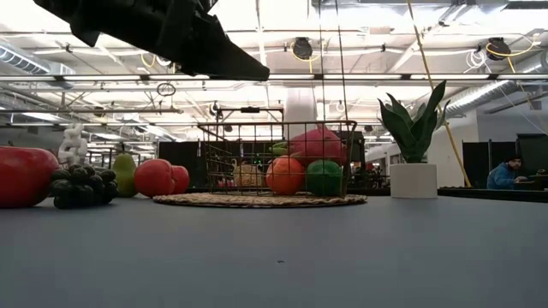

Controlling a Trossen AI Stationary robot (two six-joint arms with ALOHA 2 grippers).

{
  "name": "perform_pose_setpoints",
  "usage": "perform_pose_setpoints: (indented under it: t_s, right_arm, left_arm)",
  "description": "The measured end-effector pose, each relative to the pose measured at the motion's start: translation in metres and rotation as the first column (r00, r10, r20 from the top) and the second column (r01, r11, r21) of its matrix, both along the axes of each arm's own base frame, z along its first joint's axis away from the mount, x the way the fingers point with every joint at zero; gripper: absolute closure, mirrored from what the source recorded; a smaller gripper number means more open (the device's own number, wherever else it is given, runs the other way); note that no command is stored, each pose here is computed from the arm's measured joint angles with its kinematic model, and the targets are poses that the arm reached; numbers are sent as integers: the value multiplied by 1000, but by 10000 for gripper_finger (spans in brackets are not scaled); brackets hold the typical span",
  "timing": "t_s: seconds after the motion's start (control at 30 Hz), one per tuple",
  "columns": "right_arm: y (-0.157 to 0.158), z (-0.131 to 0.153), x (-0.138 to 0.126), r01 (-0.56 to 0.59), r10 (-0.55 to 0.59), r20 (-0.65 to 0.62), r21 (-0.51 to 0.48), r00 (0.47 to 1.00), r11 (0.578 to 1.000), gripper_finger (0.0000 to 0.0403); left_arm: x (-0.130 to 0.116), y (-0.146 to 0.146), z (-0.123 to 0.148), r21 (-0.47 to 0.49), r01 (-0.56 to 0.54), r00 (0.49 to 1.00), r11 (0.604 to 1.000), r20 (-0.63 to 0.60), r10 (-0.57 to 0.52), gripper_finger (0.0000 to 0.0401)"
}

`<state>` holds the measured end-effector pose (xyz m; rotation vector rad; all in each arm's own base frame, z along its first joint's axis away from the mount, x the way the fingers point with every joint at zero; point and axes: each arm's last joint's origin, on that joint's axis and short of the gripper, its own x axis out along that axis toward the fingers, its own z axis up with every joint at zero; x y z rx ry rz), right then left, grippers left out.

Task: Build produce basket
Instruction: Put the pear into the gold wire basket

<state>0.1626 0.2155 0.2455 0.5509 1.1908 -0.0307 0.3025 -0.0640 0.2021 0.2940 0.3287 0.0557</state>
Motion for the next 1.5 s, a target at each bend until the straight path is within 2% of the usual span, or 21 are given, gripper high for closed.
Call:
perform_pose_setpoints:
  t_s: [0.13,0.53,0.8,0.93,1.13,1.4,1.5]
  right_arm:
    - [4,1,-2,-54,56,69,-33,996,998,243]
    - [9,-6,-2,-102,106,56,-75,993,992,275]
    - [14,-8,1,-134,139,79,-66,987,989,307]
    - [14,-8,1,-161,164,55,-48,985,986,334]
    - [10,-9,4,-160,162,42,-56,986,986,397]
    - [7,-9,9,-153,156,43,-64,987,986,400]
    - [7,-9,8,-105,107,31,-40,994,994,395]
  left_arm:
    - [0,-1,0,-5,23,1000,1000,-1,-23,183]
    - [0,-1,0,-9,23,1000,1000,0,-23,183]
    - [0,-1,0,-14,21,1000,1000,1,-21,183]
    - [0,-1,0,-17,20,1000,1000,2,-20,183]
    - [0,-1,0,-17,20,1000,1000,2,-20,183]
    - [0,-1,0,-13,22,1000,1000,1,-22,183]
    - [0,-1,0,-13,21,1000,1000,1,-21,183]
